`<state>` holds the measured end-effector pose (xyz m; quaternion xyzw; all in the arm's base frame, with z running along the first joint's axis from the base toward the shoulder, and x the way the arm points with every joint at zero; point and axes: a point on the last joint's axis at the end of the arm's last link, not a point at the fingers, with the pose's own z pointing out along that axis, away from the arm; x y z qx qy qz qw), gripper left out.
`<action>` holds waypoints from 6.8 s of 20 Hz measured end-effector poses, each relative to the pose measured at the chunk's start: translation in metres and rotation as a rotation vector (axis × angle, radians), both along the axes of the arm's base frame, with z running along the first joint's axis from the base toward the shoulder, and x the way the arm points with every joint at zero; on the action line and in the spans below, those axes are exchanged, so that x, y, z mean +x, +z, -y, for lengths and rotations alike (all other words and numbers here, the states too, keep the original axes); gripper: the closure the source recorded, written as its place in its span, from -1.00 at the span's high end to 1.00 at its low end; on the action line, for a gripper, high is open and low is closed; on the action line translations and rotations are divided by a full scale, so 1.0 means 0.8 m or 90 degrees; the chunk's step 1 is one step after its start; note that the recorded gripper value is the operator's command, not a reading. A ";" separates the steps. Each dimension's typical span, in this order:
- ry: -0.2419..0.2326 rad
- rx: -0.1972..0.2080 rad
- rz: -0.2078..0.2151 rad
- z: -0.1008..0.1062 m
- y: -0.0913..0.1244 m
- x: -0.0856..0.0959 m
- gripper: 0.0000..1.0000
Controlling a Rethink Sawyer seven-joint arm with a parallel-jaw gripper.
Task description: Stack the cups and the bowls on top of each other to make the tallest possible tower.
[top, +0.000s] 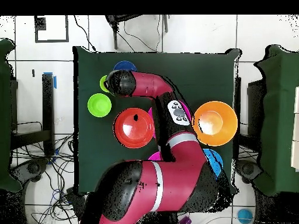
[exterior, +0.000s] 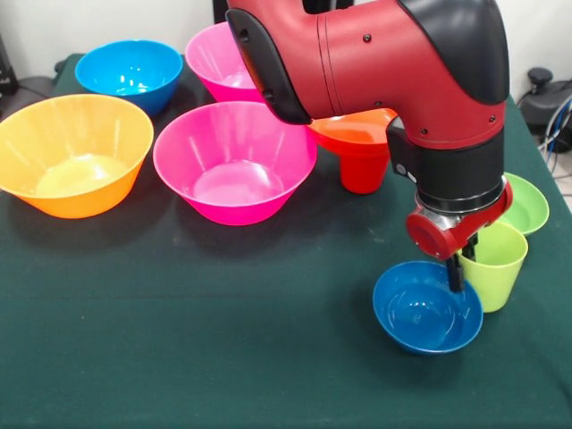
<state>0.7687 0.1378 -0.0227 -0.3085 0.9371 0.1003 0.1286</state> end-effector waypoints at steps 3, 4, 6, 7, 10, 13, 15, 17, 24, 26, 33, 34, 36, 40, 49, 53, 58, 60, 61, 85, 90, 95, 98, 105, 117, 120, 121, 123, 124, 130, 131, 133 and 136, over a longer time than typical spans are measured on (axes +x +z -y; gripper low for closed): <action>0.000 0.000 0.000 0.000 0.000 0.000 -1.00; 0.000 0.000 0.000 0.000 0.000 0.000 -1.00; 0.000 0.000 0.000 0.000 0.000 0.000 -1.00; 0.000 0.000 0.000 0.000 0.000 0.000 -1.00; 0.000 0.000 0.000 0.000 0.000 0.000 -1.00; 0.000 0.000 0.000 0.000 0.000 0.000 1.00; 0.001 0.000 -0.001 -0.001 -0.002 -0.001 1.00; 0.002 0.001 -0.002 -0.003 -0.002 -0.002 1.00; 0.004 0.001 -0.002 -0.006 -0.003 -0.003 1.00; 0.004 0.001 -0.002 -0.007 -0.003 -0.003 1.00; 0.012 -0.001 0.000 -0.017 0.001 -0.003 1.00; 0.013 -0.001 0.001 -0.019 0.001 -0.003 1.00; 0.017 -0.003 0.003 -0.023 0.004 -0.003 1.00; 0.022 -0.004 0.008 -0.031 0.011 -0.001 1.00; 0.027 -0.008 0.014 -0.035 0.018 0.001 1.00; 0.026 -0.011 0.013 -0.032 0.017 0.000 1.00; 0.025 -0.014 0.013 -0.029 0.017 0.000 1.00; 0.024 -0.016 0.012 -0.027 0.016 0.000 1.00; 0.024 -0.017 0.012 -0.026 0.016 0.000 1.00; 0.022 -0.032 0.003 -0.012 0.011 -0.004 -1.00; 0.023 -0.035 0.007 -0.010 0.020 -0.001 -1.00; 0.028 -0.043 0.011 -0.006 0.053 0.005 -1.00; 0.032 -0.051 0.011 0.000 0.083 0.012 -1.00; 0.039 -0.066 0.021 0.010 0.150 0.025 -1.00; 0.021 -0.076 0.044 0.043 0.199 0.037 -1.00; 0.018 -0.077 0.031 0.055 0.204 0.035 -1.00; 0.017 -0.077 0.024 0.059 0.205 0.033 -1.00; 0.014 -0.078 0.009 0.069 0.207 0.029 -1.00; 0.013 -0.078 0.002 0.074 0.209 0.028 -1.00; 0.009 -0.079 -0.023 0.093 0.215 0.021 -1.00; 0.008 -0.079 -0.026 0.095 0.215 0.021 -1.00; 0.008 -0.078 -0.036 0.100 0.216 0.018 -1.00; 0.008 -0.077 -0.042 0.104 0.217 0.016 -1.00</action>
